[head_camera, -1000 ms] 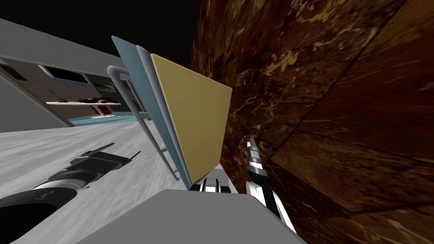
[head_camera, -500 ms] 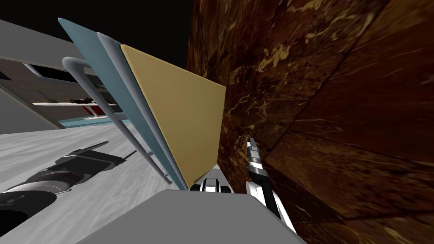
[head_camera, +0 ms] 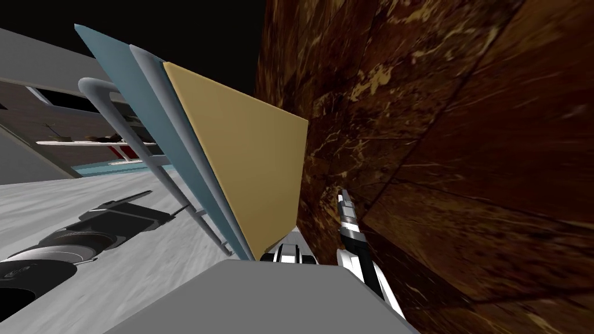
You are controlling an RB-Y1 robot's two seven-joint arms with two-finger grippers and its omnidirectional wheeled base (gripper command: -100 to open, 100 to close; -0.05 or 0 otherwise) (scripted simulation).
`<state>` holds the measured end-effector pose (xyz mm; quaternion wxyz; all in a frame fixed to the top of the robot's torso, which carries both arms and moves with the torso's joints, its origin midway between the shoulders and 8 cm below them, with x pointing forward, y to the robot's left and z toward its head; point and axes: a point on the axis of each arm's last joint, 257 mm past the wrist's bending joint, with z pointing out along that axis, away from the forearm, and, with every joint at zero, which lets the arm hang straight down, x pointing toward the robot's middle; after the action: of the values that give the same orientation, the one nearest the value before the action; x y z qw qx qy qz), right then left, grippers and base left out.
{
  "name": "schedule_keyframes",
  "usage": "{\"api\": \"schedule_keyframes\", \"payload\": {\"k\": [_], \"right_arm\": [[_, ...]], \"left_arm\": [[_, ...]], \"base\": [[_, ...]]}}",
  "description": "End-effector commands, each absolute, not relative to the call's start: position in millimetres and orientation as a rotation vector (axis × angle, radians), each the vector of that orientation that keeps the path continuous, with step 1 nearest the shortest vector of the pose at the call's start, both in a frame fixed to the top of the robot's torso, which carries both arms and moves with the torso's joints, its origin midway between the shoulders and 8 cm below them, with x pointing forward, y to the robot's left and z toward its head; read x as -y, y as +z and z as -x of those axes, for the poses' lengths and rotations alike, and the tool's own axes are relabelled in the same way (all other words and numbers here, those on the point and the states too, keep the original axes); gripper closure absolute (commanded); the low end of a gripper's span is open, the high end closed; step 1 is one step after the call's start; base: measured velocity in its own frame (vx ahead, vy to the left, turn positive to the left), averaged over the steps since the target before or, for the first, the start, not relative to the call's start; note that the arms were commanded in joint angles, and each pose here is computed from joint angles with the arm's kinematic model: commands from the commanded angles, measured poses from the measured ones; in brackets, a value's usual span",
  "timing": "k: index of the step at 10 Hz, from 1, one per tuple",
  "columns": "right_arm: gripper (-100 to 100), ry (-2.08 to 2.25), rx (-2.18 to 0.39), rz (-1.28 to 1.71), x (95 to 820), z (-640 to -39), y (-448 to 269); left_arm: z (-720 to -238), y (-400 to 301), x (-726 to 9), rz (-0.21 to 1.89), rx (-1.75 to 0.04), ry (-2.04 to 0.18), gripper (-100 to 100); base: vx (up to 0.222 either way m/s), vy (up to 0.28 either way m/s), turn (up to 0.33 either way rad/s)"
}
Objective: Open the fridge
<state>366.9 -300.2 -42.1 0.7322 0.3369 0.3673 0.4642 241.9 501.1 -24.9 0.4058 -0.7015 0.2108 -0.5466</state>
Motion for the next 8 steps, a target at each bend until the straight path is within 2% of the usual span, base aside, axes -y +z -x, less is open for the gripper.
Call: {"api": "schedule_keyframes", "payload": {"k": [1,5,8], "right_arm": [[0,1.021,-0.808,-0.741,300,-367,-42],[0,1.021,-0.808,-0.741,300,-367,-42],[0,1.021,-0.808,-0.741,300,-367,-42]], "left_arm": [[-246,-24,-495,1.768,-0.549,-1.392,100],[-254,-23,-484,1.764,-0.584,-1.419,100],[-261,-21,-472,1.760,-0.618,-1.445,100]], "base": [[-0.118,0.155,-0.075],[-0.130,0.271,-0.165],[-0.177,0.244,-0.087]]}}
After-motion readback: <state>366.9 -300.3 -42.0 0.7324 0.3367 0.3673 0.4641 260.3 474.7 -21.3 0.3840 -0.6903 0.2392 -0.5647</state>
